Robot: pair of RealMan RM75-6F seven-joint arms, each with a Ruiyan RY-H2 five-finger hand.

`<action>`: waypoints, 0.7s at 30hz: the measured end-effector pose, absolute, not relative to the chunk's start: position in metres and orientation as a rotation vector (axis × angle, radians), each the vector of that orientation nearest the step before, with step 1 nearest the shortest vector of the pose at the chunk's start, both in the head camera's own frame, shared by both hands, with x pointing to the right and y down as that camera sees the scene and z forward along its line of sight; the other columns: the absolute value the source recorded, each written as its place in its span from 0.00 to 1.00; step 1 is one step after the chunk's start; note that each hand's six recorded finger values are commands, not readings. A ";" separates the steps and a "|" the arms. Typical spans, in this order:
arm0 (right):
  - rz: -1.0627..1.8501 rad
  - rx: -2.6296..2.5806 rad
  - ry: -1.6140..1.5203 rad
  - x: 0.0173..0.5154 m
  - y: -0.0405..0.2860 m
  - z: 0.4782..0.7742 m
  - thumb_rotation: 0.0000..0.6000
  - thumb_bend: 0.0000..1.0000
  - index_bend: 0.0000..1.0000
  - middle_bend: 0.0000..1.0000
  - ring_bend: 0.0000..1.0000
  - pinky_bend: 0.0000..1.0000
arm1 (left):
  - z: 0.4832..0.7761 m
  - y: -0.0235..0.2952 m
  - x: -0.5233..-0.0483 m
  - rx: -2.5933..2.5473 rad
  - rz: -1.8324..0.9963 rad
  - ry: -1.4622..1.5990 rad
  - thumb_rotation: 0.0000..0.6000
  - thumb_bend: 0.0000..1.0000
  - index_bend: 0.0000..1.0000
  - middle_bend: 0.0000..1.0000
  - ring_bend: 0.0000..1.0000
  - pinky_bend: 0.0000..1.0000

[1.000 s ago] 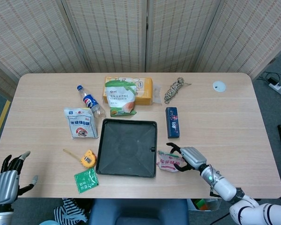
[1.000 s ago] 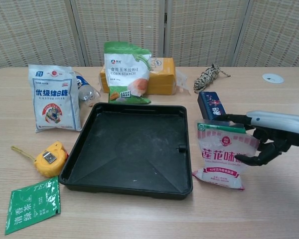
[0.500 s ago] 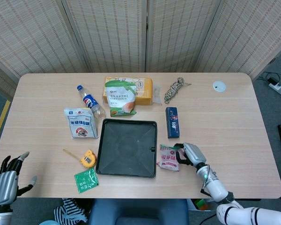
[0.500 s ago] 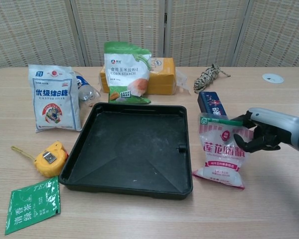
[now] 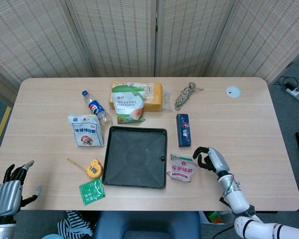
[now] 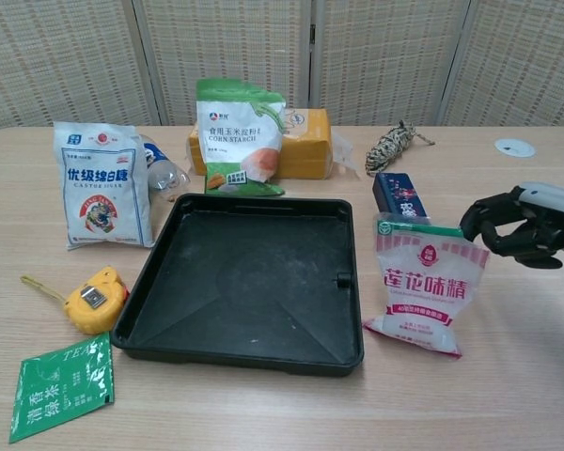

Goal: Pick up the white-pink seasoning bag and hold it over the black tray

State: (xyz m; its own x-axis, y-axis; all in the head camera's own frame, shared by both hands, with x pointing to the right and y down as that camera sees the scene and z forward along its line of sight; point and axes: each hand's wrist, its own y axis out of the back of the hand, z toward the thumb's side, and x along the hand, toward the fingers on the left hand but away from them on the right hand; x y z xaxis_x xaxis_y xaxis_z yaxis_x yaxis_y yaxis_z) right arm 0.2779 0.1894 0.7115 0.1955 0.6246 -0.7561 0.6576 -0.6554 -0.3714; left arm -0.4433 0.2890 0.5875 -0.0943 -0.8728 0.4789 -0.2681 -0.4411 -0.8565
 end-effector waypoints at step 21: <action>-1.373 2.610 0.892 0.256 0.262 0.687 1.00 0.76 0.35 0.38 1.00 0.88 | 0.585 0.292 -0.445 -1.673 -1.571 1.250 1.00 0.35 0.15 0.22 0.20 0.08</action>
State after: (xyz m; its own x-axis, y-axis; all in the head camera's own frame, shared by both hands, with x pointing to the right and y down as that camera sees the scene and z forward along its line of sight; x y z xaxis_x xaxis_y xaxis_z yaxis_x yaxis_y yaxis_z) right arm 0.2563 0.2621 0.6868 0.4357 0.4631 -0.7718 0.5170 -0.8307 -0.2066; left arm -0.4455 0.2916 0.5847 -0.0999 -0.8736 0.4762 -0.2676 -0.4374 -0.8585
